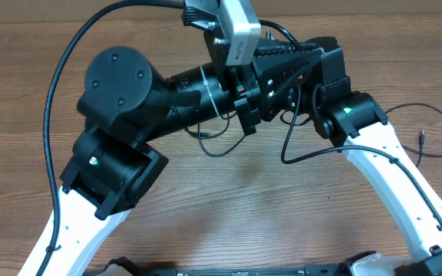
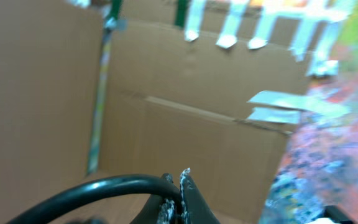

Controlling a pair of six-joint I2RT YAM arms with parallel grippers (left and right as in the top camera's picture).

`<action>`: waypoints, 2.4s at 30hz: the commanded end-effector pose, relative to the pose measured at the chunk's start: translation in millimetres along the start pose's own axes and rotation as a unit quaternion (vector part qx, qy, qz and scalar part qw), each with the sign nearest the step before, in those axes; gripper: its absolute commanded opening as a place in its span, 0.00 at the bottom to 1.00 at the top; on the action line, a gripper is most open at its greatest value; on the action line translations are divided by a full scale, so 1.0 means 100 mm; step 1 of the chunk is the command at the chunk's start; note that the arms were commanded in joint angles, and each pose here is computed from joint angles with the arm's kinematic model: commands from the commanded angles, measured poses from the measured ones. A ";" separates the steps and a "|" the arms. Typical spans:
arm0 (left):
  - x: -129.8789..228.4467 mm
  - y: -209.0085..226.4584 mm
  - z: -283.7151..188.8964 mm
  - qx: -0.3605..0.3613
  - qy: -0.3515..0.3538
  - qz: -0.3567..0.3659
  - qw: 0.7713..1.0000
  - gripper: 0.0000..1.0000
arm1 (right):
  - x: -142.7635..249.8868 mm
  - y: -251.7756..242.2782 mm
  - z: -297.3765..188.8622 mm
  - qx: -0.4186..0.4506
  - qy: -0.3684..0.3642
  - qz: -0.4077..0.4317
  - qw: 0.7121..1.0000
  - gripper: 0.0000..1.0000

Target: Untangle cables

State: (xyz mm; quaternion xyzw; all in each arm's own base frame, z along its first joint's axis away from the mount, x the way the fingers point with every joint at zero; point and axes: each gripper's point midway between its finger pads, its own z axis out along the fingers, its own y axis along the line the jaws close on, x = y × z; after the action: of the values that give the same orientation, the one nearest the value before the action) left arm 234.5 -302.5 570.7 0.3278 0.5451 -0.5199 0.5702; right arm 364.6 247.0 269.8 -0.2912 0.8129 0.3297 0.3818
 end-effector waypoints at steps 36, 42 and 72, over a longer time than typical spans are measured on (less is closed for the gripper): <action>1.93 1.70 -0.90 -0.402 0.317 -0.139 0.848 0.59 | -2.08 0.44 -2.75 0.287 -0.435 -0.067 0.851 0.04; 1.96 1.69 -0.90 -0.398 0.323 -0.144 0.847 0.64 | -2.20 0.35 -3.12 0.343 -0.495 -0.041 0.798 0.04; 2.17 1.63 -1.16 -0.421 0.376 -0.158 0.810 0.64 | -0.64 -2.10 -3.75 0.662 -0.256 0.177 0.682 0.04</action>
State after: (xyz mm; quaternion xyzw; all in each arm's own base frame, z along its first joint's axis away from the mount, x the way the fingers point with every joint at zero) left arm 321.9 -213.8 312.3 0.1402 0.9219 -0.1864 0.3094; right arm 379.8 -137.5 460.0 0.2405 0.7141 -0.2649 0.6017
